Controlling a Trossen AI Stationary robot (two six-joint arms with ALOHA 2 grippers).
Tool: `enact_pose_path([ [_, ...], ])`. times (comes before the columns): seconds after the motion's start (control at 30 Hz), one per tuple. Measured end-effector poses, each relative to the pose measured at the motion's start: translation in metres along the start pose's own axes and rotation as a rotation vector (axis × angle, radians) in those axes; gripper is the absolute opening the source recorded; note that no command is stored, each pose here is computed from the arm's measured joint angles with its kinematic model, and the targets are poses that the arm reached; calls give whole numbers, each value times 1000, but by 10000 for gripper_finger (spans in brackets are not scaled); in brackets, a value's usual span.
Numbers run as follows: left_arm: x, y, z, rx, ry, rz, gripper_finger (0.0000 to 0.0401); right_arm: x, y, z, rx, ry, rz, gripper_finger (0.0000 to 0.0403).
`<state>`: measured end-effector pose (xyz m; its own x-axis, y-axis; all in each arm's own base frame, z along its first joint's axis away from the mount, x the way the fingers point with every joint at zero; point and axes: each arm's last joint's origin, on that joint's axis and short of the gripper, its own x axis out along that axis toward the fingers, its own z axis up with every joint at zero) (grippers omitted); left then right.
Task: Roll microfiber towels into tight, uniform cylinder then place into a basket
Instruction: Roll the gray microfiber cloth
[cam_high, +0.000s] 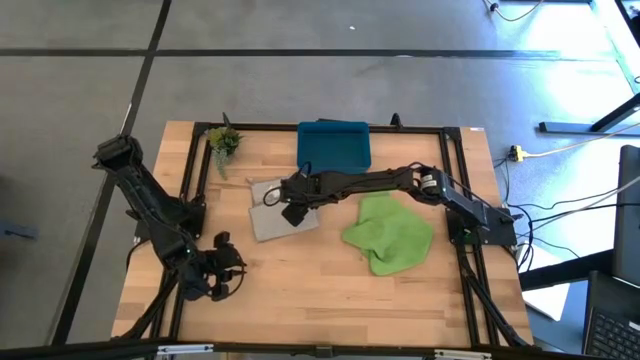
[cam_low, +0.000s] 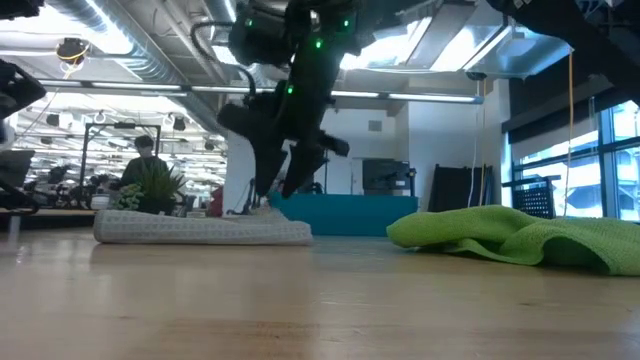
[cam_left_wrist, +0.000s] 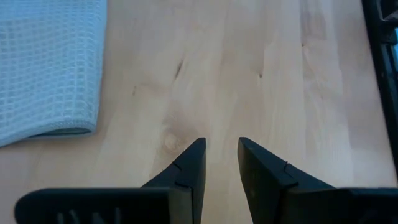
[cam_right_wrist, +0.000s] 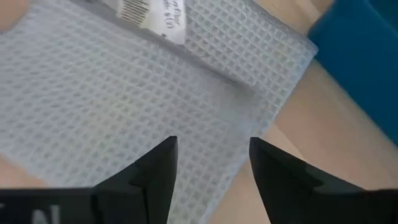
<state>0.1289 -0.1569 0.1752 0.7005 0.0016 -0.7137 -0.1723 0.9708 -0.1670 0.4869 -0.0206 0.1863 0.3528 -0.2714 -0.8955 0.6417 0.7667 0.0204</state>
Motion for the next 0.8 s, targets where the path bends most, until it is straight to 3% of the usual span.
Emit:
enact_pose_path([
  [0.23, 6, 8, 6, -25, -1, 56, 86, -15, 17, -11, -99, -29, -25, 198],
  [0.4, 8, 10, 8, -28, 0, 70, 86, 9, 25, -33, -123, -30, -8, 199],
  [0.57, 8, 10, 9, -30, -1, 71, 86, 32, 16, -51, -81, 18, -6, 199],
  [0.8, 8, 10, 8, -30, 6, 68, 86, 43, 23, -71, -16, 35, 95, 200],
])
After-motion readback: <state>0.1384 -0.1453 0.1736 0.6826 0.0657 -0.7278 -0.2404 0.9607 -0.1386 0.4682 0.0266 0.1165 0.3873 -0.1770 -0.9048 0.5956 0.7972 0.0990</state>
